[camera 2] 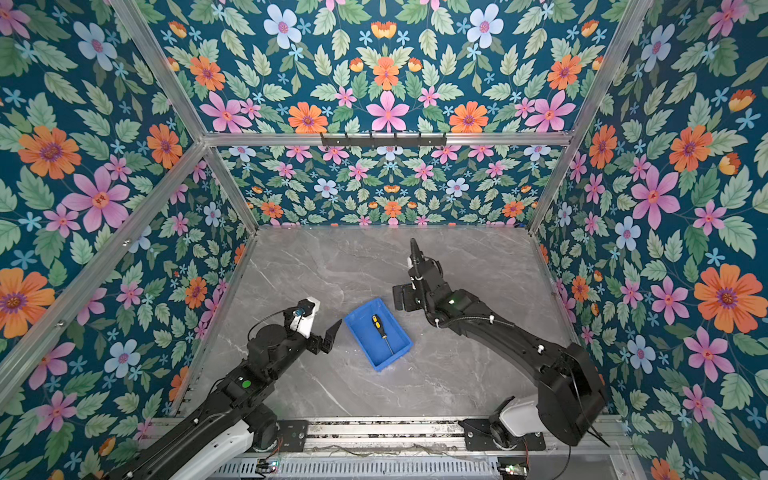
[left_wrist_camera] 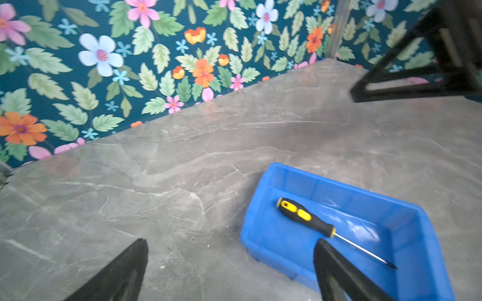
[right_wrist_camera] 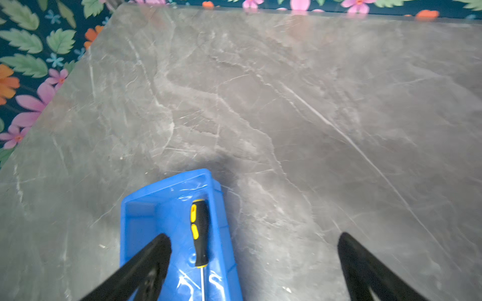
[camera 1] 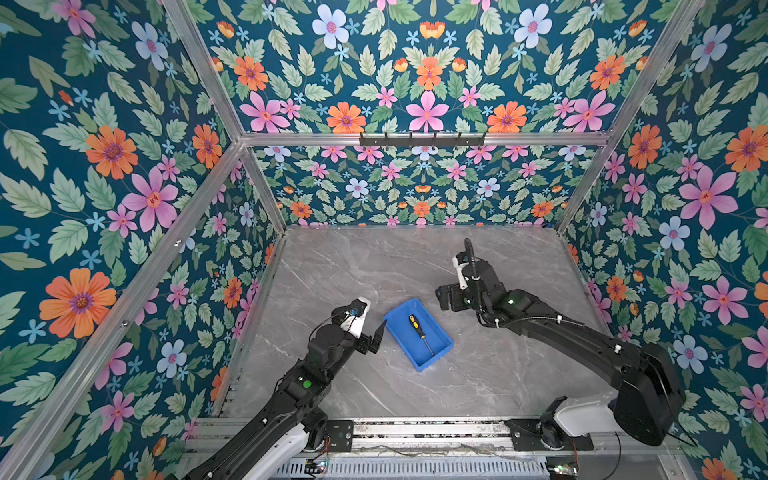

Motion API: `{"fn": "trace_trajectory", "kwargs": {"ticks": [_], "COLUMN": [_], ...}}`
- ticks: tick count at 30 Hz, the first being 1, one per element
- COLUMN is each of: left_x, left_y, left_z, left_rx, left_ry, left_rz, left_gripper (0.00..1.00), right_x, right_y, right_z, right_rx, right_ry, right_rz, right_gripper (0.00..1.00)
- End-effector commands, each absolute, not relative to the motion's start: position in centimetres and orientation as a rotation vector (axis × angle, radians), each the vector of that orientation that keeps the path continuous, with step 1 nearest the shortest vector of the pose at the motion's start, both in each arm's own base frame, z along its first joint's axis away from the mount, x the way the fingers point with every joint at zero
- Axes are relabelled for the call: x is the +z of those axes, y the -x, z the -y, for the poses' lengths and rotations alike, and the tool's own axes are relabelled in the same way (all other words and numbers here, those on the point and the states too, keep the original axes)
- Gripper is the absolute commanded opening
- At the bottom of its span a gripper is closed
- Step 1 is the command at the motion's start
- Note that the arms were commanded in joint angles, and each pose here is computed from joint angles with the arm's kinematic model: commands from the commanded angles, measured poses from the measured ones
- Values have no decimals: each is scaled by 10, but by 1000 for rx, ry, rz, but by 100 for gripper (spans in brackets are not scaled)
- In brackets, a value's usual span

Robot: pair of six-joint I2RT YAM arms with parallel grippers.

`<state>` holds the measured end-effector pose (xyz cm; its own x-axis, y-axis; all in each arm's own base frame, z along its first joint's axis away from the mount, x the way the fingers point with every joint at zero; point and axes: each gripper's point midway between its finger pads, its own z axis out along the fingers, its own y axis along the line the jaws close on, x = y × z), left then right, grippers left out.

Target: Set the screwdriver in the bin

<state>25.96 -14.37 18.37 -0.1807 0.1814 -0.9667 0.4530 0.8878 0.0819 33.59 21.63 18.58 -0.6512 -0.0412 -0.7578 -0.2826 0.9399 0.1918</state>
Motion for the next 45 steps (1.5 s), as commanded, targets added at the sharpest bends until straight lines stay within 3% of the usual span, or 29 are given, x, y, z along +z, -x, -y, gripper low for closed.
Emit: {"fn": "trace_trajectory", "kwargs": {"ticks": [1, 8, 15, 25, 32, 45], "left_x": [207, 188, 160, 139, 136, 112], "left_y": [-277, -310, -333, -349, -377, -390], "left_z": [125, 78, 38, 17, 11, -16], "left_rx": [-238, -82, 46, 121, 15, 100], "left_ry": [-343, -220, -133, -137, -71, 79], "left_rz": [-1665, -1669, -1714, -1677, -1695, -1741], "left_gripper": [100, 100, 100, 100, 100, 100], "right_x": [201, 194, 167, 116, 110, 95], "right_y": [-347, -343, -341, -355, -375, -375], "right_z": [-183, -78, -24, 7, 14, 12], "right_rx": [321, 152, -19, -68, 22, 74], "right_ry": [122, -98, -101, -116, -139, -109], "right_rz": [-2143, -2025, -2006, -1954, -1930, -1924], "right_gripper": [99, 99, 99, 99, 99, 99]}}
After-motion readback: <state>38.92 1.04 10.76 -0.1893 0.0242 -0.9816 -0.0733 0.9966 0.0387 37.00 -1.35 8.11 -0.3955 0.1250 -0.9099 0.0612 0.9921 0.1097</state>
